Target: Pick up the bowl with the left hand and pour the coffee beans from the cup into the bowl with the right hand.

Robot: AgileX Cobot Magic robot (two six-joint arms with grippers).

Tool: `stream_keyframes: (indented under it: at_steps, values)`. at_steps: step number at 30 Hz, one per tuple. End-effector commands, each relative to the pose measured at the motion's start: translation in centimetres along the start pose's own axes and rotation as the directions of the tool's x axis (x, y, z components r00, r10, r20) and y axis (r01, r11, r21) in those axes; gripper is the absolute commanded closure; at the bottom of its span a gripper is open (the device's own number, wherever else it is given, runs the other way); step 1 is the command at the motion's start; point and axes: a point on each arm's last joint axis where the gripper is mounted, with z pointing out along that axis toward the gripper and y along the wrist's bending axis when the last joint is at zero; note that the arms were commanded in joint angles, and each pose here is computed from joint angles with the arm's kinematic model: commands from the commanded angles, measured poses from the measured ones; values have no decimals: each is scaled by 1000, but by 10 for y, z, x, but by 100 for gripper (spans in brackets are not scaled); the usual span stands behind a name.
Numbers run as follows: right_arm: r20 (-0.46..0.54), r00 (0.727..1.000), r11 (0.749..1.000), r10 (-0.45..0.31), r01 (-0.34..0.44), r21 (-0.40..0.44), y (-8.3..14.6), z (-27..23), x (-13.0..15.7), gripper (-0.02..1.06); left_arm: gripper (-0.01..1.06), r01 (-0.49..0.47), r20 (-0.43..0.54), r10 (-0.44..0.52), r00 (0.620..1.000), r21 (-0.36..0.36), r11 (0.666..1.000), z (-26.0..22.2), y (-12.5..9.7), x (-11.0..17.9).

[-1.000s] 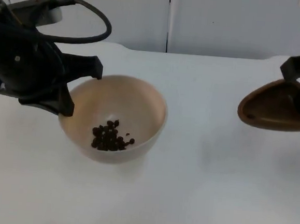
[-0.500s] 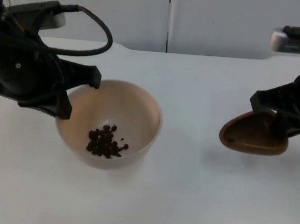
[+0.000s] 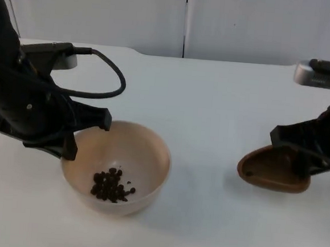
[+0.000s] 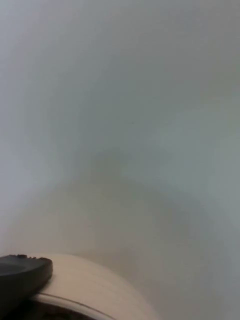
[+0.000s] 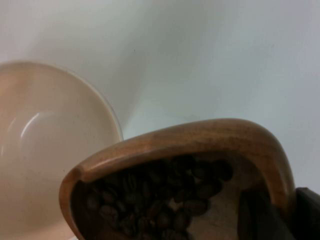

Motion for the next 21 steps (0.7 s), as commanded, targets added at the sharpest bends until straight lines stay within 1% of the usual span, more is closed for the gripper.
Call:
stream_keyframes:
  at_steps: [1, 6, 9, 13, 16, 21]
  values:
    - [28, 999, 1000, 16, -16, -8, -2, 0, -1, 105, 105, 5, 15, -5, 1000, 0, 1000, 0, 1, -1]
    - [31, 999, 1000, 16, -16, -8, -2, 4, -1, 105, 105, 5, 15, -5, 1000, 0, 1000, 0, 1, -1]
    - [-3, 1000, 1000, 17, -17, 3, -3, 17, 4, 105, 105, 29, 15, -29, 999, 7, 1000, 0, 0, -1]
    - [-18, 1000, 1000, 17, -17, 9, -5, 29, 7, 105, 105, 26, 17, -26, 999, 6, 1000, 0, 0, -1]
    - [-17, 1000, 1000, 20, -20, 11, -5, 37, 9, 105, 105, 5, 18, -5, 1000, -2, 1000, 0, 1, -1]
    - [-34, 999, 999, 31, -31, 17, -7, 45, 12, 105, 105, 5, 13, -5, 1000, -2, 1000, 0, 1, -1]
